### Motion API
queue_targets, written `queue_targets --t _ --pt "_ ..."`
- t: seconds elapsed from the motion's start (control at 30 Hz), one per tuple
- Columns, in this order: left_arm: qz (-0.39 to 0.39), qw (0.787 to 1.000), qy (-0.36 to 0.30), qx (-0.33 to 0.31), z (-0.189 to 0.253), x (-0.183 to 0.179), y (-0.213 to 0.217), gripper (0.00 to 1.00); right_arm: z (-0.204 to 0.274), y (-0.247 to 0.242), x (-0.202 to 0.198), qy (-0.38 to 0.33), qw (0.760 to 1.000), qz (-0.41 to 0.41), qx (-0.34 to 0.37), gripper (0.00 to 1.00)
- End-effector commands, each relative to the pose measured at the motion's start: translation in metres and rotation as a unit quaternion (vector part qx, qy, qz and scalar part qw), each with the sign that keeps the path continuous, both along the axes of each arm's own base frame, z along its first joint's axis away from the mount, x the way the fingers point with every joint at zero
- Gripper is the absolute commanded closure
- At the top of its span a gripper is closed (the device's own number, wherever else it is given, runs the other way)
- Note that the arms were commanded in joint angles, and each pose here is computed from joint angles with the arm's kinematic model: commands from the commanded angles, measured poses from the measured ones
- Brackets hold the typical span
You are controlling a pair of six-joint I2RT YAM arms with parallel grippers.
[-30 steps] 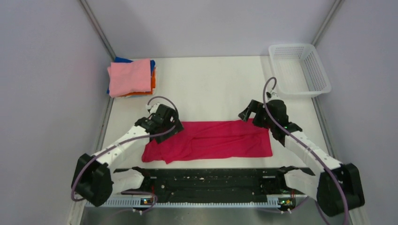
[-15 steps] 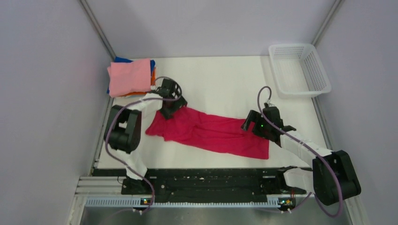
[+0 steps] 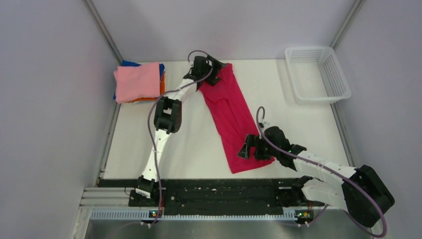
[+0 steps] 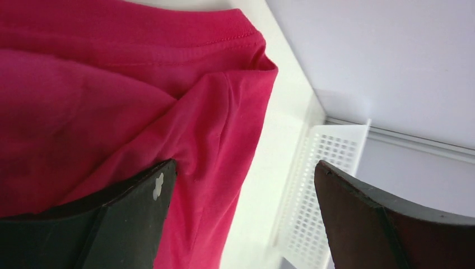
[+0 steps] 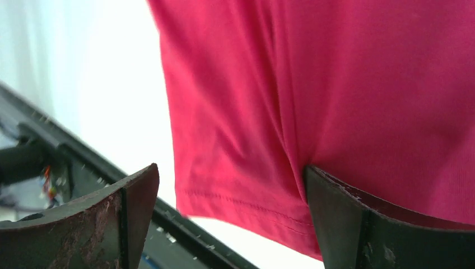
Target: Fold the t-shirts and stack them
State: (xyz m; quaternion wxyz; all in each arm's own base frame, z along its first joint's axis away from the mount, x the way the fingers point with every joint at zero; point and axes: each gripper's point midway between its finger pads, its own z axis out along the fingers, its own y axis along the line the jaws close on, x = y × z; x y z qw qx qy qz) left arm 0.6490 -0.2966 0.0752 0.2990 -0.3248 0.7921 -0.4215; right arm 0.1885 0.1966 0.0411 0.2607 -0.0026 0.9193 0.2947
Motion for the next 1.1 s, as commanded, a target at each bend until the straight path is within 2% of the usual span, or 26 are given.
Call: queue_targets --t 0.0,0.13,0.27,0.57,0.67,0.77,0.87,0.93,0.97,1.07 --pt "0.038 0.995 0.006 -0.096 -0.025 0.015 -0.023 0.01 -0.004 0.035 -0.054 0.071 0.99 0.103 0.066 0.01" --pt "0.062 0.992 -0.019 -0.106 -0.021 0.026 -0.028 0.01 0.012 0.073 -0.067 0.044 0.977 0.188 0.094 0.01" --pt "0.059 0.99 -0.05 -0.117 -0.017 0.031 -0.035 0.01 0.015 0.103 -0.073 0.033 0.966 0.237 0.093 0.01" --pt "0.039 0.996 -0.052 -0.053 -0.023 0.025 -0.03 0.01 0.008 0.139 -0.065 0.038 0.961 0.261 0.081 0.01" --pt "0.032 0.996 -0.074 -0.044 0.004 0.027 -0.026 0.01 0.019 0.135 -0.061 0.02 0.966 0.25 0.068 0.01" --pt "0.045 0.995 -0.09 0.003 0.033 0.027 -0.014 0.01 0.047 0.134 -0.065 -0.006 0.962 0.257 0.089 0.01" --pt "0.046 0.992 -0.114 0.032 0.07 0.025 -0.003 0.01 0.078 0.139 -0.092 -0.028 0.939 0.315 0.138 0.01" --pt "0.032 0.991 -0.127 0.039 0.093 0.018 -0.003 0.01 0.09 0.141 -0.116 -0.021 0.913 0.367 0.178 0.01" --pt "0.024 0.99 -0.135 0.045 0.107 0.014 -0.003 0.01 0.091 0.14 -0.121 -0.016 0.909 0.374 0.185 0.01" --pt "0.004 0.985 -0.157 0.073 0.14 -0.004 0.003 0.01 0.088 0.132 -0.116 -0.024 0.922 0.351 0.163 0.01"
